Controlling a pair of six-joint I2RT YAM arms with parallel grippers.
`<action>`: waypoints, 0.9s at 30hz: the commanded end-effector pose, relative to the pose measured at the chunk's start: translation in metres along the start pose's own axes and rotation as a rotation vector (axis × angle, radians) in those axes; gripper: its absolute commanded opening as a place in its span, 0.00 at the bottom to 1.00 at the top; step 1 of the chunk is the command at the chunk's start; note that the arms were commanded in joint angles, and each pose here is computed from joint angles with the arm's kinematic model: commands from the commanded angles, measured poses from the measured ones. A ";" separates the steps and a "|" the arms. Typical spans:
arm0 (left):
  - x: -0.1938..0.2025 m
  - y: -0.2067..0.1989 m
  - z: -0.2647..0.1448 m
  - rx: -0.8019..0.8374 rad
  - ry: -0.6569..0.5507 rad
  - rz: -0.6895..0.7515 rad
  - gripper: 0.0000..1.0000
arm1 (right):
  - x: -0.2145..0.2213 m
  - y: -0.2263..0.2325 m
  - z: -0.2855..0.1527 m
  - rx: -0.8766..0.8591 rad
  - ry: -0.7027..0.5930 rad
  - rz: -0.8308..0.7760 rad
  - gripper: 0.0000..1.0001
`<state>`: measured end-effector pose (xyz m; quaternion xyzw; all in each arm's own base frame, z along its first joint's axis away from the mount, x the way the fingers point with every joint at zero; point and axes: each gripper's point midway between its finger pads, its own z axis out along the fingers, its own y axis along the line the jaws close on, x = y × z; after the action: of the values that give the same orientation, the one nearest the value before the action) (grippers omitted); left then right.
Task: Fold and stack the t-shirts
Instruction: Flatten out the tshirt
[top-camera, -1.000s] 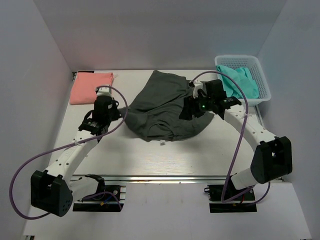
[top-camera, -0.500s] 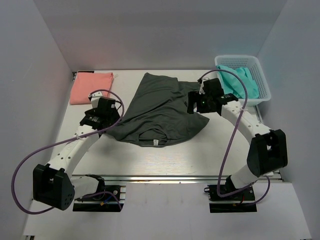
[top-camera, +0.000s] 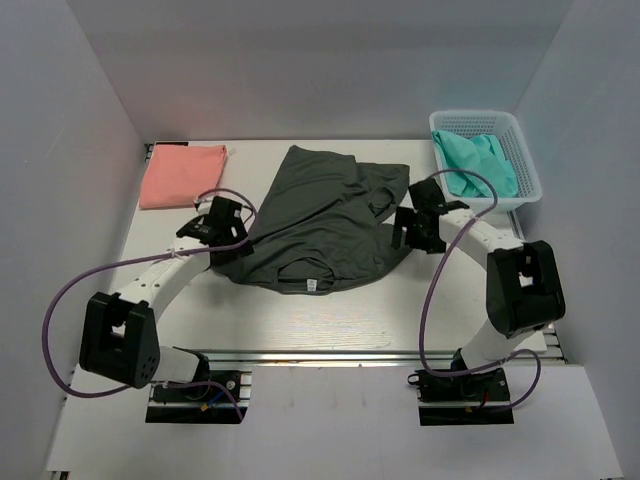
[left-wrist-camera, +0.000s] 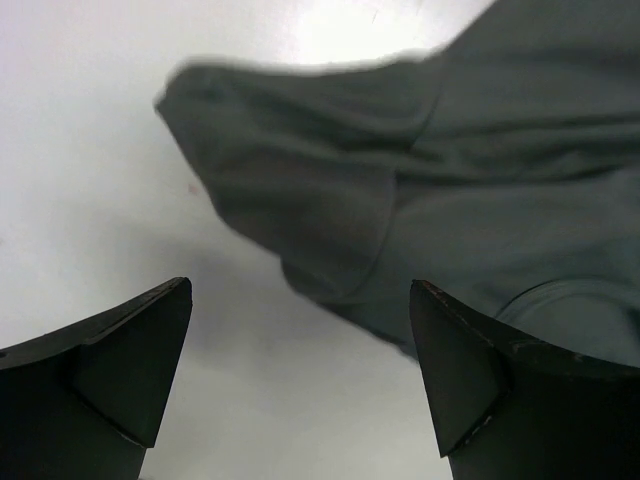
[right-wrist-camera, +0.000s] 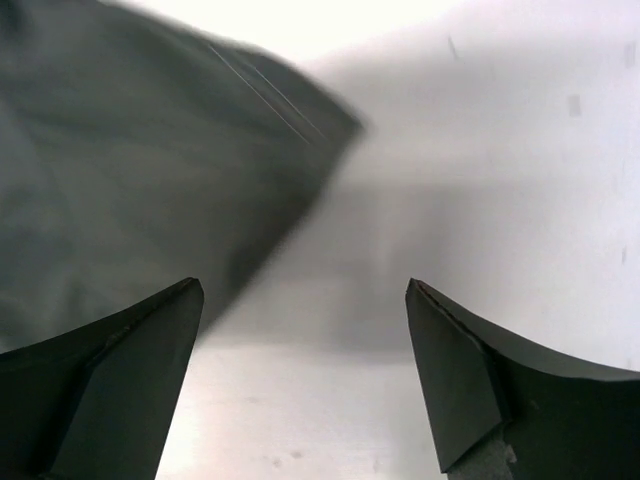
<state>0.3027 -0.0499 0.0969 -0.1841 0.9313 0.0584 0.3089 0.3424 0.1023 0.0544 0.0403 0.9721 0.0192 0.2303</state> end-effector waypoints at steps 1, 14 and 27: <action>0.039 0.003 0.007 0.025 0.110 -0.003 0.98 | 0.013 -0.016 -0.005 0.014 -0.021 0.059 0.87; 0.059 -0.018 0.036 0.153 0.081 -0.048 0.88 | 0.028 0.038 0.009 -0.317 0.009 0.045 0.76; 0.072 -0.030 0.064 0.162 0.100 -0.092 0.00 | 0.018 0.070 0.005 -0.487 -0.022 0.052 0.02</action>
<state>0.3041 -0.0815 0.0145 -0.2005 0.9344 -0.0304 0.2928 0.3210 0.1605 0.0244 0.0250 0.9534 0.2219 0.2028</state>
